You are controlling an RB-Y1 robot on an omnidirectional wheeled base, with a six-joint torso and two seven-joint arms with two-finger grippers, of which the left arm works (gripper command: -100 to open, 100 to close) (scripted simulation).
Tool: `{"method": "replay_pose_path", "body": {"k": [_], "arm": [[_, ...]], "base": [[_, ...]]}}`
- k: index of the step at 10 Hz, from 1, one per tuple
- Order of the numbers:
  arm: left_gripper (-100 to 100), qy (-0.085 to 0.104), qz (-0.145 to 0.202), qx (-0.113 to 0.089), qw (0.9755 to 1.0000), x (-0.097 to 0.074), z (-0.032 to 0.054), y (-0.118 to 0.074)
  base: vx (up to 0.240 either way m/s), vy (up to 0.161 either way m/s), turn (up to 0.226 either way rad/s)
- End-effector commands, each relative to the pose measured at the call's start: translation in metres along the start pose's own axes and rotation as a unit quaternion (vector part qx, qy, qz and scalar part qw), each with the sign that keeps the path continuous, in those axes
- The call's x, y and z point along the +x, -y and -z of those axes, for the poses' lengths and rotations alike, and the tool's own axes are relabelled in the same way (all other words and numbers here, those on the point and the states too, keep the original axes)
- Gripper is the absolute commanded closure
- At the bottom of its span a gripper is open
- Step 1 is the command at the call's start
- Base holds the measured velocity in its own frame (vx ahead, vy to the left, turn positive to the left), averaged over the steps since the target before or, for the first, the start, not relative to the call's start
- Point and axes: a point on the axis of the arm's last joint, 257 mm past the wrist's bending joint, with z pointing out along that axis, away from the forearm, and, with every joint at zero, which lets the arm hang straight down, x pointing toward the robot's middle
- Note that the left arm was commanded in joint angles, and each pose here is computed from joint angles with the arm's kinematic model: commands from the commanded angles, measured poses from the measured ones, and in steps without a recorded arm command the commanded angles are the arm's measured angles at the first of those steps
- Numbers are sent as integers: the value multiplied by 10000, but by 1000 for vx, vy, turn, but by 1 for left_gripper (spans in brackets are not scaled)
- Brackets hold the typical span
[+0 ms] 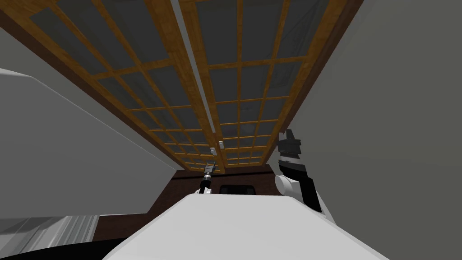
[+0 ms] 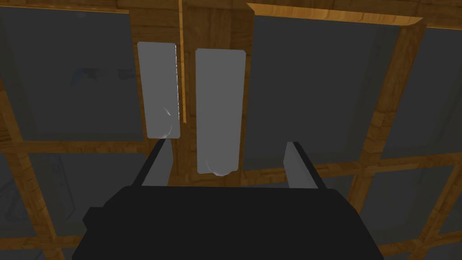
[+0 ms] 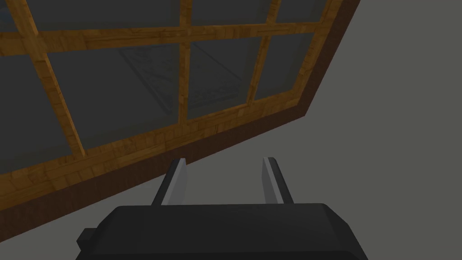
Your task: Pull the door open
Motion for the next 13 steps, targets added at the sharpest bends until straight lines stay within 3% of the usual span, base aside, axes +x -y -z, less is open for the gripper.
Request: {"method": "replay_pose_path", "body": {"k": [1,2,3,5,7,8,9,11,12,13], "arm": [[-100,24,-34,16,10000,-30,6,-46],[-100,117,-89,80,9999,-119,-48,-116],[-100,117,-89,80,9999,-119,-48,-116],[-100,369,-132,250,9989,-355,-199,-134],[-100,361,-130,250,9990,-348,-196,-134],[-100,449,-133,305,9984,-429,-246,-121],[-100,632,-122,434,9970,-602,-350,-68],[-100,629,-129,428,9970,-598,-340,-92],[-100,431,-124,235,9987,-451,-226,-388],[-100,431,-124,235,9987,-451,-226,-388]], "base": [[-133,-45,-33],[-141,-2,-91],[-126,13,-55],[-134,65,-124],[-75,44,-17],[-49,15,-39],[-111,60,-142],[-70,55,-59],[-64,22,20],[-76,34,12]]}}
